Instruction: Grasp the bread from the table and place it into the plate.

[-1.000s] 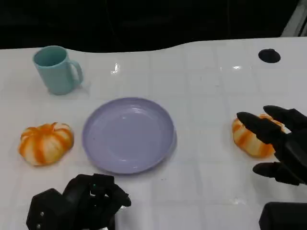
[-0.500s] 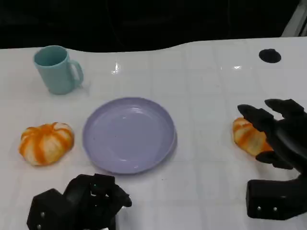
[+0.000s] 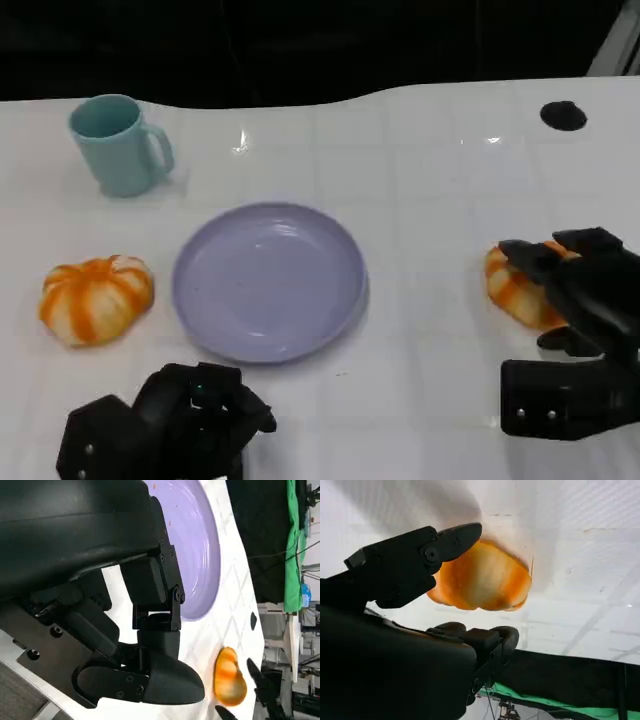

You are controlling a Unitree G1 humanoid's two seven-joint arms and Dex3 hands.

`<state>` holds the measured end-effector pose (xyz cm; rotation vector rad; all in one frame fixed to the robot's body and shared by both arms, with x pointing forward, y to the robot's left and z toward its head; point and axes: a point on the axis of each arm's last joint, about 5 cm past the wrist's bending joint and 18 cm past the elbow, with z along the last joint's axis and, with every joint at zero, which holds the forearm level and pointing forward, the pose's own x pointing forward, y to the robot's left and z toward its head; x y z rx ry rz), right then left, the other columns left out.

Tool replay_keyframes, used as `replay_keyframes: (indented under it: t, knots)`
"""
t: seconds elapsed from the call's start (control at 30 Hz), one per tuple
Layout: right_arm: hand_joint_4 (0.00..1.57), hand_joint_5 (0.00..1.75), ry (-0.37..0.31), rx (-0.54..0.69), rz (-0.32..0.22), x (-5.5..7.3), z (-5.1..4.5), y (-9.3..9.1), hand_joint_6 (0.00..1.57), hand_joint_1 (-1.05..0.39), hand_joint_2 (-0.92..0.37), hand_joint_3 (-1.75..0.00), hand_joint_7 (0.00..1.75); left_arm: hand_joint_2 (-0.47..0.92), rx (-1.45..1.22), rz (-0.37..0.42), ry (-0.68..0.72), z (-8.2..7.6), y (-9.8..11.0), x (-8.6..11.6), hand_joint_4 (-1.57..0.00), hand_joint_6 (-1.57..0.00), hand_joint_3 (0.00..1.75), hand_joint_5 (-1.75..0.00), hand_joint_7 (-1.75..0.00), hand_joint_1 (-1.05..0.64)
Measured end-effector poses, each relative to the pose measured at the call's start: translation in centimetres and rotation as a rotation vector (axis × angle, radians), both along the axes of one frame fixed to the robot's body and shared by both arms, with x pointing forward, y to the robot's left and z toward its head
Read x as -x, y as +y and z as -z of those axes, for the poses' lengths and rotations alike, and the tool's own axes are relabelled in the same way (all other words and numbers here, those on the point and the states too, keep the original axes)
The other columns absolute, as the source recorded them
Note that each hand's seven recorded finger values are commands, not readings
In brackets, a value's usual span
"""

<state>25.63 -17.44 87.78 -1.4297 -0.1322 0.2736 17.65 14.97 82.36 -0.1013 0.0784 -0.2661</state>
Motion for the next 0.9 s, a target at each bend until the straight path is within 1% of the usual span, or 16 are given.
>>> replay_keyframes:
  t: [0.13,0.23,0.33,0.43,0.47,0.5,0.53,0.57,0.6,0.63,0.67,0.7,0.73,0.8,0.87,0.9]
  knots:
    - [0.18,0.21,0.029,0.007,0.005,-0.2,0.55,0.1,0.32,-0.2,-0.76,0.0,0.0,0.55,0.0,0.001,-0.006,-0.1,0.0,0.0,-1.57,-1.48,0.65,-1.2,-0.64,-1.05]
    - [0.2,0.2,0.026,0.016,0.011,-0.5,0.72,0.0,0.32,-0.22,-0.77,-0.01,0.0,0.55,0.0,0.002,-0.006,-0.1,0.0,0.0,-1.57,-1.47,0.66,-1.2,-0.65,-1.05]
    - [0.26,0.2,0.015,0.027,0.013,-0.9,0.9,0.1,0.37,-0.23,-0.79,-0.01,0.02,0.55,0.0,0.003,-0.005,-0.1,-0.1,0.0,-1.57,-1.47,0.66,-1.2,-0.65,-1.05]
    - [0.53,0.18,0.001,0.028,0.019,-1.3,1.2,0.1,0.57,-0.21,-0.86,-0.02,0.06,0.55,0.0,0.003,-0.004,-0.1,-0.1,0.0,-1.57,-1.47,0.67,-1.2,-0.65,-1.05]
    - [0.67,0.19,-0.007,0.026,0.02,-1.4,1.3,0.2,0.67,-0.19,-0.89,-0.03,0.06,0.55,0.0,0.003,-0.004,-0.1,-0.1,0.0,-1.57,-1.47,0.67,-1.2,-0.65,-1.05]
    - [0.85,0.24,-0.013,0.026,0.022,-1.5,1.47,0.2,0.82,-0.18,-0.91,-0.04,0.1,0.55,0.0,0.003,-0.004,-0.1,-0.1,0.0,-1.57,-1.47,0.67,-1.19,-0.66,-1.05]
    - [0.96,0.29,-0.027,0.018,0.023,-1.5,1.71,0.2,0.91,-0.18,-0.91,-0.06,0.12,0.55,0.0,0.003,-0.004,-0.1,-0.1,0.0,-1.57,-1.47,0.67,-1.19,-0.66,-1.05]
    - [1.01,0.31,-0.046,0.003,0.025,-1.5,1.93,0.2,0.96,-0.18,-0.92,-0.07,0.13,0.55,-0.001,0.003,-0.004,-0.1,-0.1,0.0,-1.57,-1.47,0.67,-1.19,-0.66,-1.05]
    - [0.95,0.95,-0.063,-0.013,0.027,-1.5,2.12,0.2,1.02,-0.17,-0.92,-0.07,0.43,0.55,0.0,0.003,-0.004,-0.1,-0.1,0.0,-1.57,-1.47,0.67,-1.19,-0.66,-1.05]
    - [0.89,1.42,-0.084,-0.028,0.028,-1.5,2.28,0.2,0.96,-0.17,-0.91,-0.06,0.83,0.54,0.0,0.003,-0.004,-0.1,-0.1,0.0,-1.57,-1.47,0.67,-1.19,-0.66,-1.05]
    - [0.89,1.58,-0.104,-0.04,0.027,-1.6,2.39,0.1,0.87,-0.18,-0.91,-0.05,1.16,0.54,-0.001,0.003,-0.003,-0.1,0.0,0.0,-1.57,-1.47,0.67,-1.19,-0.66,-1.05]
    - [0.89,1.68,-0.125,-0.046,0.025,-1.6,2.49,0.0,0.76,-0.16,-0.91,-0.06,1.5,0.54,-0.001,0.003,-0.002,-0.1,0.0,0.0,-1.57,-1.47,0.68,-1.19,-0.66,-1.05]
    - [0.89,1.71,-0.144,-0.049,0.021,-1.7,2.56,0.0,0.71,-0.15,-0.92,-0.08,1.62,0.54,-0.001,0.003,-0.001,-0.1,0.0,0.0,-1.57,-1.47,0.68,-1.19,-0.66,-1.05]
    - [0.88,1.74,-0.173,-0.057,0.009,-1.7,2.73,-0.1,0.67,-0.17,-0.92,-0.13,1.71,0.54,-0.001,0.003,-0.001,-0.1,0.0,0.0,-1.57,-1.47,0.68,-1.19,-0.66,-1.05]
    - [0.87,1.74,-0.19,-0.061,-0.004,-1.6,2.88,-0.1,0.64,-0.18,-0.67,-0.63,1.74,0.55,-0.001,0.003,-0.001,-0.1,0.0,0.0,-1.57,-1.47,0.69,-1.19,-0.66,-1.05]
    - [0.87,1.75,-0.197,-0.063,-0.006,-1.7,2.89,-0.1,0.65,-0.17,-0.59,-0.78,1.74,0.55,-0.001,0.003,-0.001,-0.1,0.0,0.0,-1.57,-1.47,0.69,-1.19,-0.67,-1.05]
